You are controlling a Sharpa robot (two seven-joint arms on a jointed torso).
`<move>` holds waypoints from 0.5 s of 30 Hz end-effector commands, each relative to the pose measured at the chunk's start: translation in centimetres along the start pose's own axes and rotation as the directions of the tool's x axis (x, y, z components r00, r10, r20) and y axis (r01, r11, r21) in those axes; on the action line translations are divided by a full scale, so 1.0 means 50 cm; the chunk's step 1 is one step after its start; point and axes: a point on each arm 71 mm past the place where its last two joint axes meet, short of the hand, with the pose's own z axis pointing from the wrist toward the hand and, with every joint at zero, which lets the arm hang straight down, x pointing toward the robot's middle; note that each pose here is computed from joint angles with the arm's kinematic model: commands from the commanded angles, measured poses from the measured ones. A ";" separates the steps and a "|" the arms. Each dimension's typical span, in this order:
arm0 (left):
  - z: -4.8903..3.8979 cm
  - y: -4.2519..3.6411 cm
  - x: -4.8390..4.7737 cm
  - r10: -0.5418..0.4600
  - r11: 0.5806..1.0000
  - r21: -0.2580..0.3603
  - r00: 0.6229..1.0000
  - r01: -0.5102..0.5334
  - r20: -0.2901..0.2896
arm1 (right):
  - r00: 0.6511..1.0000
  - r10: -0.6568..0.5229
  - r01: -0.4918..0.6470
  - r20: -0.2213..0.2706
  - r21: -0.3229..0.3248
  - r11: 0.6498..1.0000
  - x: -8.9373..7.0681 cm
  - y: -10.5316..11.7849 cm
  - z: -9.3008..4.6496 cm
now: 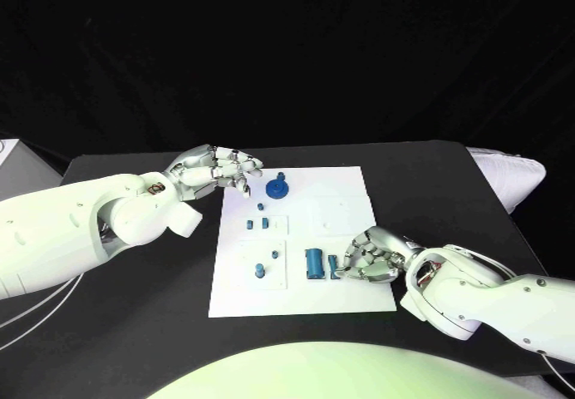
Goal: Assemble the parts on the task board
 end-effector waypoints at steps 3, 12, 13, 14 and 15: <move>0.000 -0.001 0.004 0.000 1.000 0.010 1.000 0.000 -0.020 | 0.999 -0.026 0.026 -0.024 0.007 1.000 0.007 0.001 0.001; 0.000 -0.001 0.004 0.000 1.000 0.010 1.000 0.000 -0.021 | 0.994 -0.097 0.098 -0.041 0.010 0.995 0.015 -0.008 0.012; 0.000 -0.001 0.004 0.000 1.000 0.010 1.000 0.000 -0.021 | 0.993 -0.106 0.107 -0.043 0.010 0.994 0.015 -0.008 0.014; 0.000 -0.001 0.004 0.000 1.000 0.010 1.000 0.000 -0.021 | 0.992 -0.117 0.117 -0.044 0.010 0.993 0.016 -0.009 0.015; 0.000 -0.001 0.004 0.000 1.000 0.010 1.000 0.000 -0.021 | 0.991 -0.124 0.125 -0.043 0.010 0.992 0.017 -0.009 0.016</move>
